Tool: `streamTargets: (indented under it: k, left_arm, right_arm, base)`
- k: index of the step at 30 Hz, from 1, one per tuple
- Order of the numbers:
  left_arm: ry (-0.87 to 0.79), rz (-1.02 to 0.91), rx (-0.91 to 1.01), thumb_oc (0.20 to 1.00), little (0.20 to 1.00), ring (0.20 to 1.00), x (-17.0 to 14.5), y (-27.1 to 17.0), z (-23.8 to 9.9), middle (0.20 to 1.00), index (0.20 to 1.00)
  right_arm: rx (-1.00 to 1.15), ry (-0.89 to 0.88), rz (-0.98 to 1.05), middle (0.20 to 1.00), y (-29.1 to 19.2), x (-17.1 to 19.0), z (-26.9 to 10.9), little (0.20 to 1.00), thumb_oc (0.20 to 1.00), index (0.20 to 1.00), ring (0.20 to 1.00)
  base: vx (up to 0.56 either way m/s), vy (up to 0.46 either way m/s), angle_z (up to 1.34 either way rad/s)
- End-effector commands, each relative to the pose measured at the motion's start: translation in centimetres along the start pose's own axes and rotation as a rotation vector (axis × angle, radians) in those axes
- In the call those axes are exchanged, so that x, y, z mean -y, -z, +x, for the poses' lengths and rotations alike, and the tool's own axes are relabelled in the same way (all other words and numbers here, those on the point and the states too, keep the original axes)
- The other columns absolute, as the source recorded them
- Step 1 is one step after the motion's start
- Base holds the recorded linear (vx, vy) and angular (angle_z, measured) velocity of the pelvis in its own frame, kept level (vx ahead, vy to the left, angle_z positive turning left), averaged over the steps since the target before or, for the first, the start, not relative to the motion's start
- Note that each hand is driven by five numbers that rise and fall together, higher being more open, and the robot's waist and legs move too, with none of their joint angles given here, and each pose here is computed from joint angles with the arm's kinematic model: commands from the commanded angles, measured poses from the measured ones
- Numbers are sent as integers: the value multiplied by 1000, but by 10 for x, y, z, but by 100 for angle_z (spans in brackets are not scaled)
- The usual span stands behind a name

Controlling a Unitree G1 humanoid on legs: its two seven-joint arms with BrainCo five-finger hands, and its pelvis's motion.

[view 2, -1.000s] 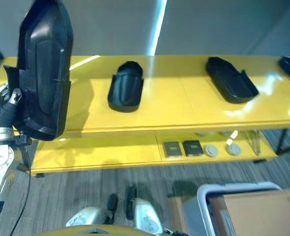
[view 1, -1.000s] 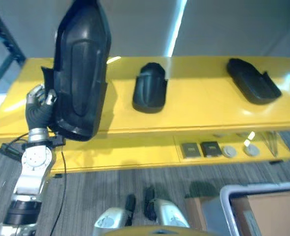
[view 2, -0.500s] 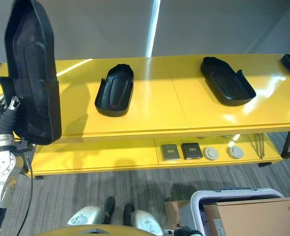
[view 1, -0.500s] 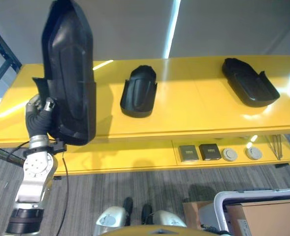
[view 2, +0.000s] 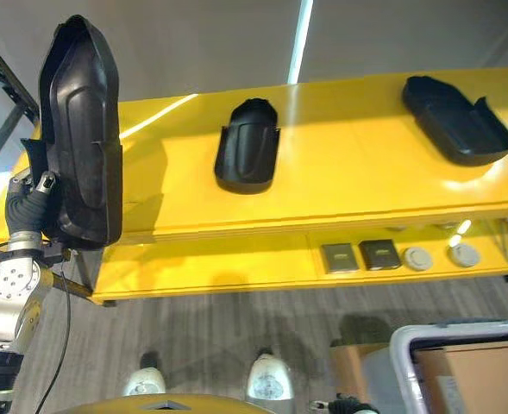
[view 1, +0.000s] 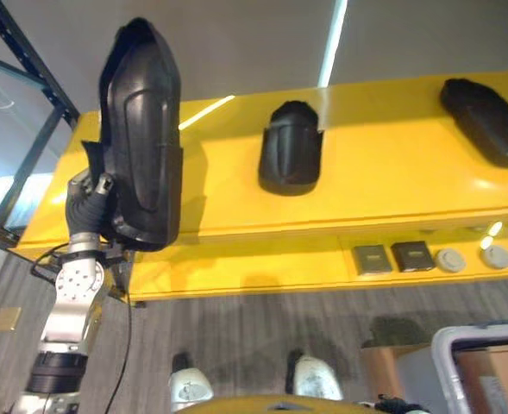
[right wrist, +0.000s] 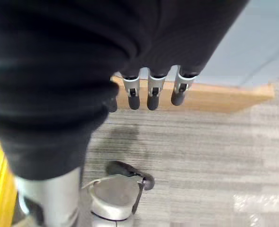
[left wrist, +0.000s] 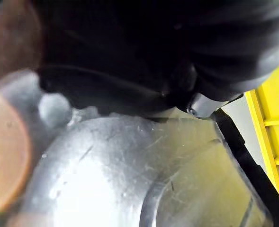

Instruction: Move parts from the plastic box to the shelf.

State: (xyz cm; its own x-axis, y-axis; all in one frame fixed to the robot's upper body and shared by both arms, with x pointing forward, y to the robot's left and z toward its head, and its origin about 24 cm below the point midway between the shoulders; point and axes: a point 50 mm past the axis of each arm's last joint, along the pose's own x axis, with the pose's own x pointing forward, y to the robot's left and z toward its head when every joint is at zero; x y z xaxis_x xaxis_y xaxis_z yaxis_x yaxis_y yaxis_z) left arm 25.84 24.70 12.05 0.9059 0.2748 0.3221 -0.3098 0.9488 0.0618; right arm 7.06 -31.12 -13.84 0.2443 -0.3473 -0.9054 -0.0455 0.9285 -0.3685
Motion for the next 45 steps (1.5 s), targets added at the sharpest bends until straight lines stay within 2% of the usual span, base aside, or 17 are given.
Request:
streamTargets:
  k: [1, 5, 8, 15, 18, 25, 29, 34, 45]
  left_arm:
    - [-31, -41, 207, 200, 200, 200, -12, -43, 7, 200, 200]
    - [-47, -18, 214, 200, 200, 200, -17, -46, 10, 200, 200]
    - [-40, 57, 210, 200, 200, 200, -23, -49, 14, 200, 200]
    - [-54, 151, 155, 200, 200, 200, -38, -41, 16, 200, 200]
    - [-55, 149, 86, 200, 200, 200, -34, -30, 22, 200, 200]
    - [-89, 183, -117, 200, 200, 200, -21, 0, 45, 200, 200]
    - [-149, 268, -197, 200, 200, 200, -22, 13, 60, 200, 200]
    - [-232, 407, -356, 200, 200, 200, -38, 34, 82, 200, 200]
    - [-351, 578, -530, 200, 200, 200, -70, 40, 97, 200, 200]
  right_arm:
    - [-48, -56, 24, 1000, 16, -22, -1, 1000, 1000, 1000, 1000]
    - [-9, -76, 3, 1000, 16, -31, -2, 1000, 1000, 1000, 1000]
    - [5, -59, 77, 1000, 15, -32, -2, 1000, 1000, 1000, 1000]
    - [26, -89, 13, 1000, 21, -39, -5, 1000, 1000, 1000, 1000]
    - [28, -121, -49, 1000, 20, -43, -5, 1000, 1000, 1000, 1000]
    - [21, -121, -52, 1000, 12, -40, -4, 1000, 1000, 1000, 1000]
    - [-4, -121, -65, 1000, 15, -36, -4, 1000, 1000, 1000, 1000]
    - [-39, -132, -123, 1000, 26, -32, -5, 1000, 1000, 1000, 1000]
    - [-29, -116, -155, 1000, 24, -22, -4, 1000, 1000, 1000, 1000]
  base:
    - [-15, 420, 11]
    - [-25, 310, 7]
    - [-22, 234, -8]
    - [-16, 104, -31]
    - [44, -102, 23]
    - [84, -115, 1]
    - [94, -62, -12]
    - [69, -37, -18]
    - [-5, -8, -11]
